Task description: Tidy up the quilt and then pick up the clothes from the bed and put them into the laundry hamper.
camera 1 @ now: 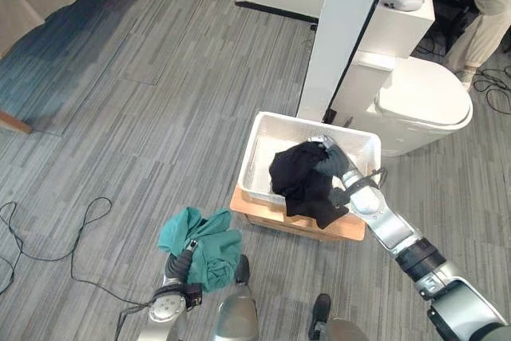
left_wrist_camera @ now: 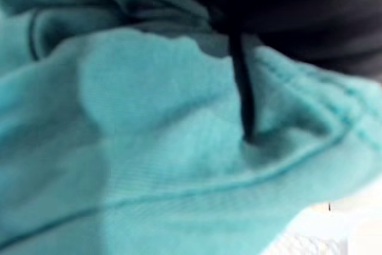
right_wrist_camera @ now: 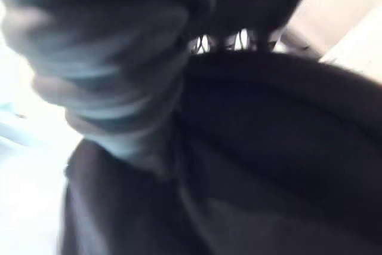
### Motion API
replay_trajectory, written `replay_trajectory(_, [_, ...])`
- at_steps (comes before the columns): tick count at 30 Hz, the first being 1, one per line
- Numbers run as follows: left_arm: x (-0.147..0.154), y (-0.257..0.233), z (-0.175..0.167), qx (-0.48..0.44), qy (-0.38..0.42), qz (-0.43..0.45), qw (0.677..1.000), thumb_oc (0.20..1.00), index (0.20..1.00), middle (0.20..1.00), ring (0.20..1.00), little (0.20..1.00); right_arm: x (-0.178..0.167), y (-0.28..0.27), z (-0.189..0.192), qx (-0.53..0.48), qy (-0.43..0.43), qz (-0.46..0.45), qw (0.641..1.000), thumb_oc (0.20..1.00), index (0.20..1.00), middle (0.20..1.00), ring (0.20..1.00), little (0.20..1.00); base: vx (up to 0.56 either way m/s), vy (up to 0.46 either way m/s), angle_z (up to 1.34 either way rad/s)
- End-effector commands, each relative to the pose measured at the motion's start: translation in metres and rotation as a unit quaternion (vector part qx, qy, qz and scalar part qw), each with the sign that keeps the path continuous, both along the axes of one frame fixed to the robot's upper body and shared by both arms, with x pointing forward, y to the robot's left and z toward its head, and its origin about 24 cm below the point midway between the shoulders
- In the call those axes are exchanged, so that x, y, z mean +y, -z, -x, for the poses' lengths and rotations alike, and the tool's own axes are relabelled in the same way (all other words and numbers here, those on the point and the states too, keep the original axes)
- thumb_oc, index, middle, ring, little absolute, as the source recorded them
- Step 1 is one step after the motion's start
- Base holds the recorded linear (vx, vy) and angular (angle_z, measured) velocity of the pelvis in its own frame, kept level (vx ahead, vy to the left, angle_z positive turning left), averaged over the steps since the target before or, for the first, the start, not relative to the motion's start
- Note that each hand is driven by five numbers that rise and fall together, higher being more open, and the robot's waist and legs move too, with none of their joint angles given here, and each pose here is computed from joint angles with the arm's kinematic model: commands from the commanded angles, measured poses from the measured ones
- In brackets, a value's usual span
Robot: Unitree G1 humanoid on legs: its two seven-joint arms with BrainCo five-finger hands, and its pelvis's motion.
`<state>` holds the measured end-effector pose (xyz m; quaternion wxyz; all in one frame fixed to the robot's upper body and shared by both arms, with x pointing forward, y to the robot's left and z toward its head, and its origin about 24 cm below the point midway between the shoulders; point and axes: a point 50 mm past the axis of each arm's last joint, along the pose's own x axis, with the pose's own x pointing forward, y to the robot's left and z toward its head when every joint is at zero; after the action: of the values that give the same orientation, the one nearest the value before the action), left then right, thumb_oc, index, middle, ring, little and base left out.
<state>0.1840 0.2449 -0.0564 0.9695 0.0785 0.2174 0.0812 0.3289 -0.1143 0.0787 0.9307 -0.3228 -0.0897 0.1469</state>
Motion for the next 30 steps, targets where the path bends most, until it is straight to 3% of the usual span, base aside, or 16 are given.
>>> replay_trajectory(1, [0.008, -0.055, -0.031, -0.135, 0.047, -0.077, 0.987, 0.200, 0.200, 0.200, 0.200, 0.200, -0.010, -0.013, -0.011, -0.042, 0.013, 0.040, 0.998, 1.000, 1.000, 1.000, 1.000, 1.000, -0.03, 0.039, -0.04])
replay_trajectory(4, [0.012, -0.120, -0.058, -0.265, 0.076, -0.153, 0.949, 0.200, 0.200, 0.200, 0.200, 0.200, -0.029, 0.015, 0.008, -0.026, 0.027, 0.101, 0.994, 1.000, 1.000, 1.000, 1.000, 1.000, -0.01, 0.031, -0.05])
replay_trajectory(5, [0.011, -0.120, -0.058, -0.264, 0.076, -0.153, 0.949, 0.200, 0.200, 0.200, 0.200, 0.200, -0.029, 0.016, 0.008, -0.025, 0.028, 0.101, 0.994, 1.000, 1.000, 1.000, 1.000, 1.000, 0.05, 0.035, -0.04])
replay_trajectory(6, [0.004, -0.156, -0.068, -0.336, 0.097, -0.174, 0.921, 0.200, 0.200, 0.200, 0.200, 0.200, -0.048, 0.040, 0.023, -0.001, 0.038, 0.169, 0.985, 1.000, 1.000, 1.000, 1.000, 1.000, 0.03, 0.020, -0.05])
replay_trajectory(8, [0.000, -0.173, -0.072, -0.367, 0.108, -0.185, 0.905, 0.200, 0.200, 0.200, 0.200, 0.200, -0.056, 0.051, 0.031, 0.012, 0.039, 0.202, 0.979, 1.000, 1.000, 1.000, 1.000, 1.000, 0.04, 0.017, -0.01])
replay_trajectory(9, [-0.017, -0.205, -0.076, -0.433, 0.134, -0.194, 0.870, 0.200, 0.200, 0.200, 0.200, 0.200, -0.069, 0.084, 0.050, 0.062, 0.051, 0.254, 0.964, 1.000, 1.000, 1.000, 1.000, 1.000, 0.07, 0.011, -0.02])
replay_trajectory(13, [-0.045, -0.237, -0.090, -0.497, 0.166, -0.202, 0.827, 0.200, 0.200, 0.200, 0.200, 0.200, -0.081, 0.134, 0.090, 0.167, 0.059, 0.280, 0.944, 1.000, 1.000, 1.000, 1.000, 1.000, 0.05, 0.000, -0.05])
replay_trajectory(16, [-0.061, -0.234, -0.109, -0.485, 0.173, -0.212, 0.830, 0.200, 0.200, 0.200, 0.200, 0.200, -0.086, 0.149, 0.105, 0.208, 0.069, 0.283, 0.934, 1.000, 1.000, 1.000, 1.000, 1.000, -0.02, 0.003, -0.15])
replay_trajectory(19, [-0.067, -0.223, -0.151, -0.423, 0.153, -0.275, 0.850, 0.200, 0.200, 0.200, 0.200, 0.200, -0.093, 0.155, 0.108, 0.224, 0.086, 0.285, 0.928, 1.000, 1.000, 1.000, 1.000, 1.000, -0.19, 0.018, -0.33])
replay_trajectory(22, [-0.068, -0.221, -0.161, -0.410, 0.144, -0.290, 0.852, 0.200, 0.200, 0.200, 0.200, 0.200, -0.093, 0.155, 0.107, 0.223, 0.090, 0.288, 0.927, 1.000, 1.000, 1.000, 1.000, 1.000, -0.09, 0.006, -0.29])
replay_trajectory(24, [-0.045, -0.213, -0.191, -0.334, 0.077, -0.337, 0.877, 0.200, 0.200, 0.200, 0.200, 0.200, -0.099, 0.167, 0.118, 0.253, 0.110, 0.287, 0.917, 1.000, 1.000, 1.000, 1.000, 1.000, -0.09, -0.014, -0.17])
replay_trajectory(26, [-0.040, -0.214, -0.197, -0.319, 0.062, -0.342, 0.882, 0.200, 0.200, 0.200, 0.200, 0.200, -0.098, 0.171, 0.120, 0.263, 0.111, 0.284, 0.915, 1.000, 1.000, 1.000, 1.000, 1.000, -0.05, -0.025, -0.10])
replay_trajectory(27, [-0.031, -0.208, -0.202, -0.296, 0.040, -0.315, 0.901, 0.454, 0.454, 0.454, 0.454, 0.454, -0.101, 0.182, 0.130, 0.294, 0.120, 0.291, 0.902, 1.000, 1.000, 1.000, 1.000, 1.000, -0.05, -0.023, -0.12])
replay_trajectory(28, [-0.031, -0.209, -0.202, -0.297, 0.040, -0.315, 0.901, 0.900, 0.900, 0.900, 0.900, 0.900, -0.101, 0.182, 0.129, 0.294, 0.120, 0.291, 0.903, 1.000, 1.000, 1.000, 1.000, 1.000, 0.00, 0.000, 0.00])
replay_trajectory(29, [-0.028, -0.192, -0.199, -0.278, 0.018, -0.222, 0.934, 1.000, 1.000, 1.000, 1.000, 1.000, -0.100, 0.202, 0.151, 0.348, 0.089, 0.335, 0.871, 1.000, 1.000, 1.000, 1.000, 1.000, 0.00, 0.000, 0.00])
replay_trajectory(30, [-0.028, -0.191, -0.199, -0.277, 0.018, -0.221, 0.935, 1.000, 1.000, 1.000, 1.000, 1.000, -0.100, 0.202, 0.151, 0.348, 0.088, 0.336, 0.871, 1.000, 1.000, 1.000, 1.000, 1.000, 0.05, -0.012, -0.01])
